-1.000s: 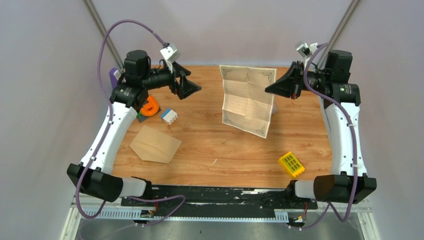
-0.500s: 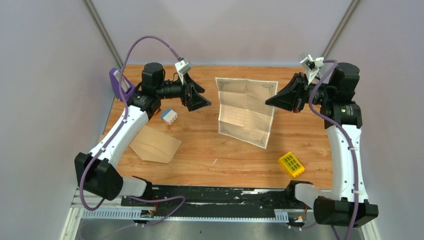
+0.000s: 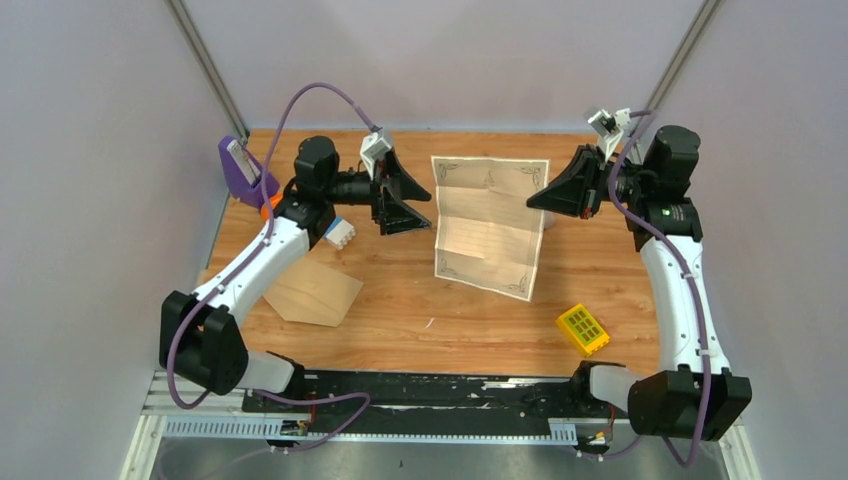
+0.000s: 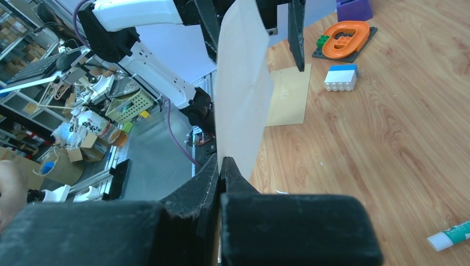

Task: Place the letter into the envelope and seal it
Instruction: Pick up the letter from the center of the board.

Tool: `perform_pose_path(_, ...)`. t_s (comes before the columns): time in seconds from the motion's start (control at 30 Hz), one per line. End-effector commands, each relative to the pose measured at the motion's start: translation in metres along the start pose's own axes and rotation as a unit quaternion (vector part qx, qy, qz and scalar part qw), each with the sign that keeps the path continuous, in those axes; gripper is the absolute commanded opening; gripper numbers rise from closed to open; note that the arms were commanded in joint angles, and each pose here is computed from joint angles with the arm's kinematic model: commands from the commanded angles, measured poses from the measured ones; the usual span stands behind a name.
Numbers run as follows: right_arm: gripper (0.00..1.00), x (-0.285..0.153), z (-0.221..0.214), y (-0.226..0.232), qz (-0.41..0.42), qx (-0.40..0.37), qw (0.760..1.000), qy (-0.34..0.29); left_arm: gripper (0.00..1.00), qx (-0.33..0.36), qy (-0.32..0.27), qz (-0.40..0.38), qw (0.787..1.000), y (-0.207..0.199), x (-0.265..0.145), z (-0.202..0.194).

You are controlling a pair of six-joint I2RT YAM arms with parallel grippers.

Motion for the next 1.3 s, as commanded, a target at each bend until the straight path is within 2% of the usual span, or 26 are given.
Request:
perform_pose_path(0.0, 0.00, 0.001, 0.003, 0.002, 0.012, -0.024, 1.000, 0.005, 1.00, 0.017, -0.002, -0.074, 0.997, -0.013, 0.012, 0.006)
perform_pose_path(0.17, 0.00, 0.001, 0.000, 0.002, 0.016, -0.024, 1.000, 0.008, 1.00, 0.014, 0.001, -0.088, 0.996, -0.012, 0.021, 0.004)
perform_pose_path(0.73, 0.00, 0.000, -0.005, 0.009, 0.028, -0.036, 0.999, 0.014, 1.00, 0.032, 0.019, -0.044, 0.998, -0.007, 0.020, -0.002)
perform_pose_path(1.1, 0.00, 0.001, -0.008, -0.004, 0.021, -0.014, 1.000, 0.011, 0.88, 0.008, 0.025, -0.072, 0.997, -0.008, 0.031, -0.008)
perform_pose_path(1.27, 0.00, 0.001, -0.009, -0.005, 0.019, -0.014, 1.000, 0.009, 0.89, -0.006, 0.029, -0.086, 0.996, -0.009, 0.039, -0.012)
Point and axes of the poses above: each gripper's point midway between its finger pads, its own x axis out along the fingers, its own y axis along the line the jaws close on, z = x × y, the point moved 10 cm from there along -x, back along the fingers, and after that the axes turned 7 degrees about x, right-handed, at the moved point
